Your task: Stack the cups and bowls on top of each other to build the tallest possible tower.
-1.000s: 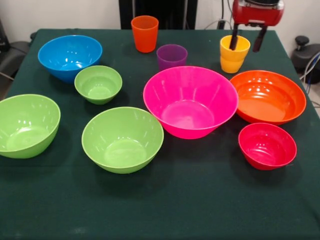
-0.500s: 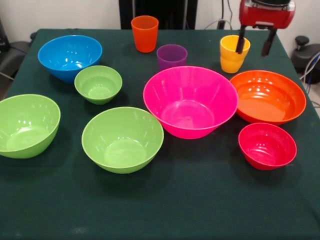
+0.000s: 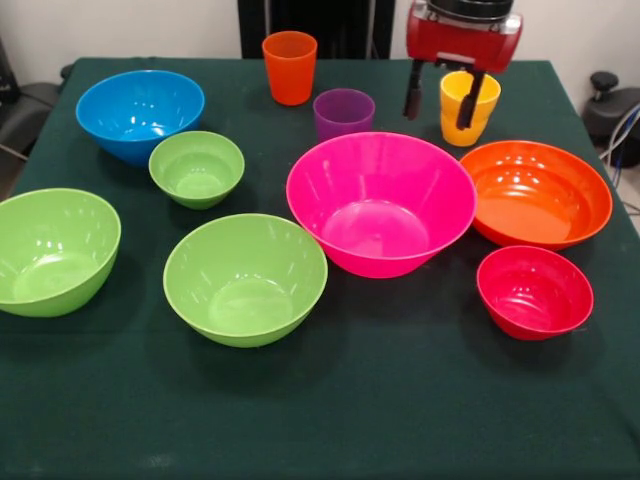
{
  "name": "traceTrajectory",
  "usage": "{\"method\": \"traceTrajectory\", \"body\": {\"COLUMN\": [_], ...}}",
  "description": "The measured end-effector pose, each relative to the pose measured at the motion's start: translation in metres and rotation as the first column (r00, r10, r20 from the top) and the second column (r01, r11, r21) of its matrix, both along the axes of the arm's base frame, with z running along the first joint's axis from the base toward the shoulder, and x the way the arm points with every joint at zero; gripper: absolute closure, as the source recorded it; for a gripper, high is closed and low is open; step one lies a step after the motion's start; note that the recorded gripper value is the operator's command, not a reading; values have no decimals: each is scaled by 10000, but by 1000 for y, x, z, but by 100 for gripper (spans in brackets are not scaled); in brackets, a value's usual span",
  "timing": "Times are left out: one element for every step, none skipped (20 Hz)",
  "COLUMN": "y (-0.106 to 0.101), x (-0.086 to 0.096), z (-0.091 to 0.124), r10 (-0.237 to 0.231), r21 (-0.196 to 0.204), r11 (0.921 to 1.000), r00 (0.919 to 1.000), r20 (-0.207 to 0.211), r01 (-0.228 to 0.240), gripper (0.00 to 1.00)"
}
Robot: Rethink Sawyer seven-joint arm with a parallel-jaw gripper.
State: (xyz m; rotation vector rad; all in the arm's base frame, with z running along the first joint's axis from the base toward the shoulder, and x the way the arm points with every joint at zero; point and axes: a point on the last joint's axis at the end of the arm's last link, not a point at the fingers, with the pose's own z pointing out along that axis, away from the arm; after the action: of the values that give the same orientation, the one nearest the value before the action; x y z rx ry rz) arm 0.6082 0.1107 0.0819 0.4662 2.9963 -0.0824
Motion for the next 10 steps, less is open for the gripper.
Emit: {"method": "traceTrajectory", "body": {"y": [-5,-6,-8,-10,-10,-9,-8,-7,-5,-1], "x": [2,3,5,7,9,10,11,12,13,13], "z": [0,0,0,-1,-2,-2,-3,-3,-4,-5], "r10": [-87,-115,-162,-226,-276,-323,-386,-417,-465,-535], "r21": [-58,-80,-107,-125,-124,-114,-99,-90,-76,-57], "r11": [9999,9999,9998,9997,9995,9994,9992,9991,9989,9985], "r00": [10000,9999,9998,9997,9996,9994,9992,9991,9988,9985], "r20": [37,45,64,82,93,104,120,127,137,138], "r01": [88,115,162,227,278,324,387,418,466,535], "gripper": [0,0,0,0,0,0,0,0,0,0]}}
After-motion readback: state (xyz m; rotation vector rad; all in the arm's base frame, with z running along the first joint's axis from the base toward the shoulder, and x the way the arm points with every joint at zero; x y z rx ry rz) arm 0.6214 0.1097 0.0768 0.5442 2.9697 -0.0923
